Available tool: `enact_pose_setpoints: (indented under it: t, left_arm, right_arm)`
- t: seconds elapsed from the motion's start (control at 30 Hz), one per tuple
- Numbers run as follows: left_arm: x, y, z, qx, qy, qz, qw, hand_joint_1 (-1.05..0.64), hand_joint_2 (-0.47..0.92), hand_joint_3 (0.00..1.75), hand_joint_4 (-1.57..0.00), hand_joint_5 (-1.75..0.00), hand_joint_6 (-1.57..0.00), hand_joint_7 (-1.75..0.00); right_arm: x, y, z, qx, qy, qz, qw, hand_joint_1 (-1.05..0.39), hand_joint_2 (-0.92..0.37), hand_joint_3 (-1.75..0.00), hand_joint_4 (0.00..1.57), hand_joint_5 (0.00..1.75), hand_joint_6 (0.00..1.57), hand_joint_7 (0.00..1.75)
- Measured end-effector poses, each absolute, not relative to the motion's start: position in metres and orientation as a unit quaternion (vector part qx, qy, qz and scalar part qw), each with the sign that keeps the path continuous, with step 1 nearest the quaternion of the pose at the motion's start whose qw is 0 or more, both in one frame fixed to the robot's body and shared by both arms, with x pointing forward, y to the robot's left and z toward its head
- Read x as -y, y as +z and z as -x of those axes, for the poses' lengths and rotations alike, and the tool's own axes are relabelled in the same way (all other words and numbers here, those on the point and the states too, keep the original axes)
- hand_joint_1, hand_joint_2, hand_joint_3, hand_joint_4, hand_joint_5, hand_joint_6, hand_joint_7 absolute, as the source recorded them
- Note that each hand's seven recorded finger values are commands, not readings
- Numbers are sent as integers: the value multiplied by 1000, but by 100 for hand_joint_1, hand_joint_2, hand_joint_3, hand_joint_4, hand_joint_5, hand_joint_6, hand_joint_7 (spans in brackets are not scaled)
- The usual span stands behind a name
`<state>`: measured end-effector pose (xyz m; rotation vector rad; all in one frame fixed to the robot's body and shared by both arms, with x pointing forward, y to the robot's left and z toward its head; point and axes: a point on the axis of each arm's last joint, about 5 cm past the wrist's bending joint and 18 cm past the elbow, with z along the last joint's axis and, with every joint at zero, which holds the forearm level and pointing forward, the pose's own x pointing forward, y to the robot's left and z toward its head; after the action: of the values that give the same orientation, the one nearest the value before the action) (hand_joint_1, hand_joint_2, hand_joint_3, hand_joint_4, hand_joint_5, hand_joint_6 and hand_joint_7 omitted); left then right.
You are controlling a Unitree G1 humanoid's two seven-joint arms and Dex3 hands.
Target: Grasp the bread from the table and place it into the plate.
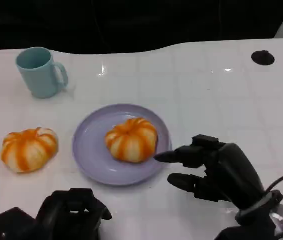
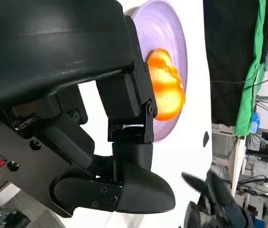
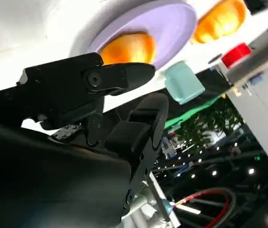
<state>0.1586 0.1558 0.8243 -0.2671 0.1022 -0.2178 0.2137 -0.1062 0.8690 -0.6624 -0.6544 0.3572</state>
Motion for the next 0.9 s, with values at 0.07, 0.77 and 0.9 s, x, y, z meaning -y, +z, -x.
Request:
enact_pose_setpoints:
  t: [0.07, 0.77, 0.9]
  left_arm:
    - [-156, 824, -159, -51, -108, 133, 984, -105, 59, 57, -157, -123, -148, -65]
    - [-157, 826, -157, -50, -107, 134, 984, -105, 59, 57, -157, -121, -147, -65]
    - [-157, 826, -155, -51, -106, 134, 984, -105, 59, 57, -157, -122, -147, -66]
  right_arm:
    - [110, 868, -208, 302, 166, 303, 888, -30, -69, -81, 77, 152, 85, 82]
    - [144, 858, -157, 126, 161, 103, 974, -38, -65, -95, 86, 175, 74, 146]
    - [147, 860, -151, 108, 160, 90, 977, -37, -64, -97, 85, 175, 72, 150]
